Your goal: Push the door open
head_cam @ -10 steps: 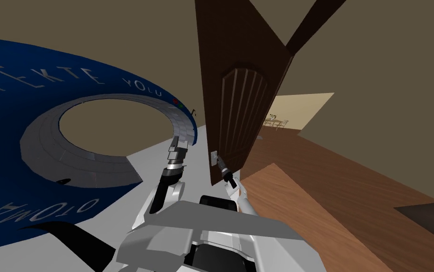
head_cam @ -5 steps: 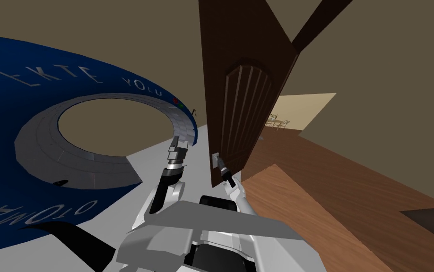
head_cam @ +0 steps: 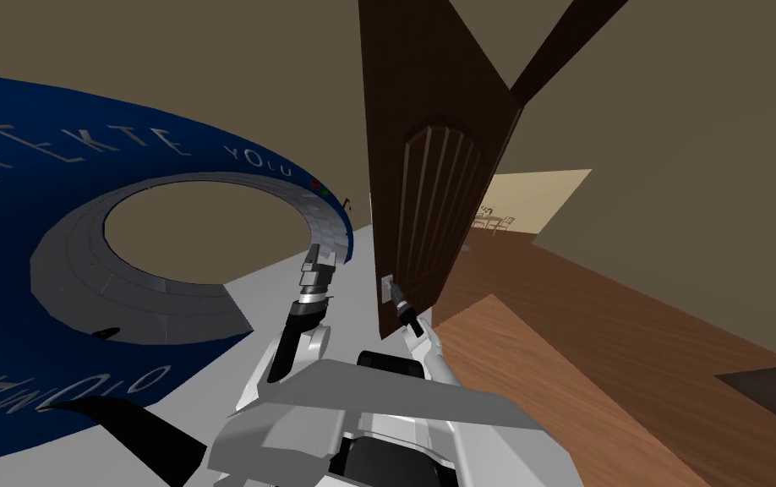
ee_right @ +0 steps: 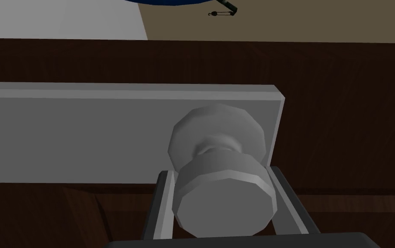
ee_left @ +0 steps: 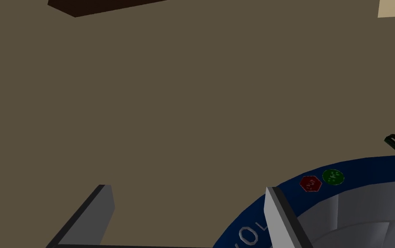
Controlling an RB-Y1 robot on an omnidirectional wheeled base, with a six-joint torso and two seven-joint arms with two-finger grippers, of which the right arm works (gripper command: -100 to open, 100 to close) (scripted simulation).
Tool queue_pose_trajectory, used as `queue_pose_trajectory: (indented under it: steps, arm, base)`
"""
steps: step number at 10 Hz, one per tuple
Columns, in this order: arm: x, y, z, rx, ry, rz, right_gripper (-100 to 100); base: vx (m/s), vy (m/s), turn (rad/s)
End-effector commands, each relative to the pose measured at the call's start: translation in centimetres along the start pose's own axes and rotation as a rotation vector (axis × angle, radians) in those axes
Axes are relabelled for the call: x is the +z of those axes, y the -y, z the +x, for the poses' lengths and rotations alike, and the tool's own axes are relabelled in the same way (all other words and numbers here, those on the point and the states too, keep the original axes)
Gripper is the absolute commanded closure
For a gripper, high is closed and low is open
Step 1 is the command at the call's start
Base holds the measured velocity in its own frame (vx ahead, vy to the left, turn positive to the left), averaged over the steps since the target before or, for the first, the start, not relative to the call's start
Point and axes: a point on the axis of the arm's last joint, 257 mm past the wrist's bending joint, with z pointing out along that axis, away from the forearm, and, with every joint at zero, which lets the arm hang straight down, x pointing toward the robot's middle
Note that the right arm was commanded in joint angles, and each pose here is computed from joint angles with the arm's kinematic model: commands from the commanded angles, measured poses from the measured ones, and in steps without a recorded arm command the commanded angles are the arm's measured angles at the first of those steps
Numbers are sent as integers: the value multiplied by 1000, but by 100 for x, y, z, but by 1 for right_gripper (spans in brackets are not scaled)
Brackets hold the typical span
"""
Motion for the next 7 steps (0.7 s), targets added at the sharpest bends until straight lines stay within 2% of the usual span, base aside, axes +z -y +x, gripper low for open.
queue_pose_trajectory:
  steps: [1, 4, 7]
  arm:
    - [-15, 20, -195, -14, 23, 5, 100]
    - [-24, 30, -392, -15, 59, 9, 100]
    - [25, -31, -444, 13, 88, -3, 100]
  base:
    - [96, 162, -67]
    - [132, 210, -71]
    - [123, 178, -84]
